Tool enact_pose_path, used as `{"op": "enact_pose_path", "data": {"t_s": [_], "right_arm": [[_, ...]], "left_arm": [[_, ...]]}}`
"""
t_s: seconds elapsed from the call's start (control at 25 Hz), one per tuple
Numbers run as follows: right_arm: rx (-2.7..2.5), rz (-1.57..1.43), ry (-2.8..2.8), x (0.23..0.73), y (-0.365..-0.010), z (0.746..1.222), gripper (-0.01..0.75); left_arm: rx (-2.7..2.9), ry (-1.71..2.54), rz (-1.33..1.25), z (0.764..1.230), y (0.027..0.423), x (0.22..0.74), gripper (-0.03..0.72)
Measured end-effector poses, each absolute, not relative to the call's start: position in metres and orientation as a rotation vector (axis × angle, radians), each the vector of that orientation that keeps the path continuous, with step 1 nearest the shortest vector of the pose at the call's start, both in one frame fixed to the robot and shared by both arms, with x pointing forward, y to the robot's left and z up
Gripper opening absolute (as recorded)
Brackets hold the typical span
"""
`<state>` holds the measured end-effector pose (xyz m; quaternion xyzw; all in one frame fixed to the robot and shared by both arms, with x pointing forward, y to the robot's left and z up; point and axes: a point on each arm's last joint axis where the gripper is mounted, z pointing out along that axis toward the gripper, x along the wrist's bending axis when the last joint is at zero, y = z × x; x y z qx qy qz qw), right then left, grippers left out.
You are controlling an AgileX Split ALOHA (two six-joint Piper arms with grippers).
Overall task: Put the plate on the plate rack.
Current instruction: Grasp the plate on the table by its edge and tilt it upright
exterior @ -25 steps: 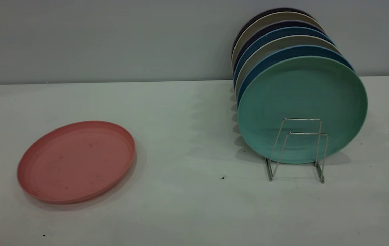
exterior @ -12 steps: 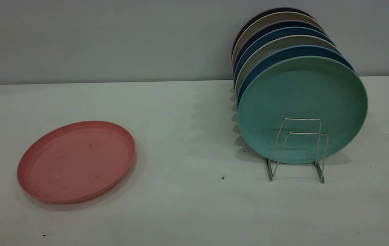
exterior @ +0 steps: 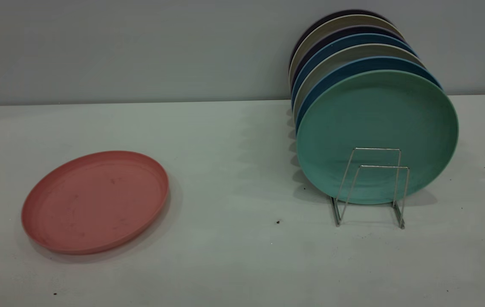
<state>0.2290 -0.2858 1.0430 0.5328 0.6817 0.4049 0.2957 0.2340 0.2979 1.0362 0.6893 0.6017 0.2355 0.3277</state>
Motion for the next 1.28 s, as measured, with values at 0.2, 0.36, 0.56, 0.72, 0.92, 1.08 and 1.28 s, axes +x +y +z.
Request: {"op": "enact_pose_path", "data": {"t_s": [0.2,0.36,0.56,0.72,0.92,1.08,1.28], "right_arm": [[1.346,1.077,1.824,0.249,-0.288,1.062,0.407],[1.357,1.022,1.869,0.277,-0.285,1.078,0.407],[1.402,0.996,1.911,0.315,-0.276,1.097,0.407],[1.450,0.982,1.955,0.350,-0.267,1.103,0.407],[1.523,0.923,2.041,0.391,-0.257,1.091,0.407],[1.573,0.876,2.094,0.417,-0.251,1.075,0.407],[1.627,0.855,2.119,0.441,-0.245,1.057,0.407]], "left_arm": [[1.787,1.717,0.596,1.043,0.297,0.272,0.446],[1.764,1.732,0.623,1.046,0.292,0.314,0.446],[1.780,1.790,0.618,1.031,0.285,0.369,0.446],[1.850,1.879,0.588,1.004,0.281,0.412,0.446],[1.889,2.029,0.522,0.976,0.276,0.467,0.445],[1.866,2.147,0.483,0.956,0.284,0.510,0.445],[1.861,2.267,0.452,0.932,0.307,0.547,0.445]]}}
